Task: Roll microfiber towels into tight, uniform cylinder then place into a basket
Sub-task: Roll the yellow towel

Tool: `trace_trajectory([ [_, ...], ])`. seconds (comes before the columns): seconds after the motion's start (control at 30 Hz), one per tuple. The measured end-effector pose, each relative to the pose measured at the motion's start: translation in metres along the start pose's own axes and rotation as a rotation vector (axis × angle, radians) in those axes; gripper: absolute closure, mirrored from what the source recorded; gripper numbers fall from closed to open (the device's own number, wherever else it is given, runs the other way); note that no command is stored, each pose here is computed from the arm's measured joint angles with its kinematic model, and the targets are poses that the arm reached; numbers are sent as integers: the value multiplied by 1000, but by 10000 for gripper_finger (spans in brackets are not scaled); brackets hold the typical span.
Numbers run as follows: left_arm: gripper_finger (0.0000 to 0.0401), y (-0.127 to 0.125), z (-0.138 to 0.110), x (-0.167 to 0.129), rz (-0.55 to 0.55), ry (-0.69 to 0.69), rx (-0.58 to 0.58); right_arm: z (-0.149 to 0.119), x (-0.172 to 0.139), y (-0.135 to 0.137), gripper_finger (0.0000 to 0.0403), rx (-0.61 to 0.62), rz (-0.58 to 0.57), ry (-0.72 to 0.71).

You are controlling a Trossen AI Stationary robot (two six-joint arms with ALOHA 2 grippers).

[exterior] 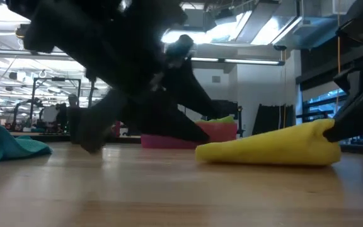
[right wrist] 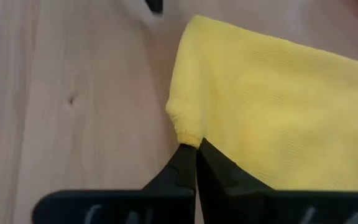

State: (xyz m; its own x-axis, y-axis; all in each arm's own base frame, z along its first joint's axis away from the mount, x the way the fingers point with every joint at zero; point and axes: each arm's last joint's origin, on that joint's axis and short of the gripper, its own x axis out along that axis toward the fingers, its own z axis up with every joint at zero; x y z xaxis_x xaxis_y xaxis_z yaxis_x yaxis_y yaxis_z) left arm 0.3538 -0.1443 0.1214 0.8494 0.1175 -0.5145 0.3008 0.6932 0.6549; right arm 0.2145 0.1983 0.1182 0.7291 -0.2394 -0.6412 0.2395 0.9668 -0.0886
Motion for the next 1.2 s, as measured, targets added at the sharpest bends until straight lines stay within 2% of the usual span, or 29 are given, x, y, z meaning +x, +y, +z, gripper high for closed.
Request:
trace_trajectory([
  [0.17,209,-4,3,17,17,25,65,-3,-3,-8,402,81,53,-50],
  [0.57,216,2,-7,26,22,95,31,-7,-6,-15,403,160,115,-105],
  [0.7,263,3,-8,27,23,99,31,-6,-6,-14,403,167,123,-109],
  [0.9,385,0,-8,25,20,106,13,-7,-6,-14,403,158,128,-100],
  [1.03,397,-3,-3,19,-26,153,-21,-7,-5,-15,403,142,136,-82],
  [1.2,400,2,21,8,-69,255,-88,-4,-3,-15,385,93,146,-82],
])
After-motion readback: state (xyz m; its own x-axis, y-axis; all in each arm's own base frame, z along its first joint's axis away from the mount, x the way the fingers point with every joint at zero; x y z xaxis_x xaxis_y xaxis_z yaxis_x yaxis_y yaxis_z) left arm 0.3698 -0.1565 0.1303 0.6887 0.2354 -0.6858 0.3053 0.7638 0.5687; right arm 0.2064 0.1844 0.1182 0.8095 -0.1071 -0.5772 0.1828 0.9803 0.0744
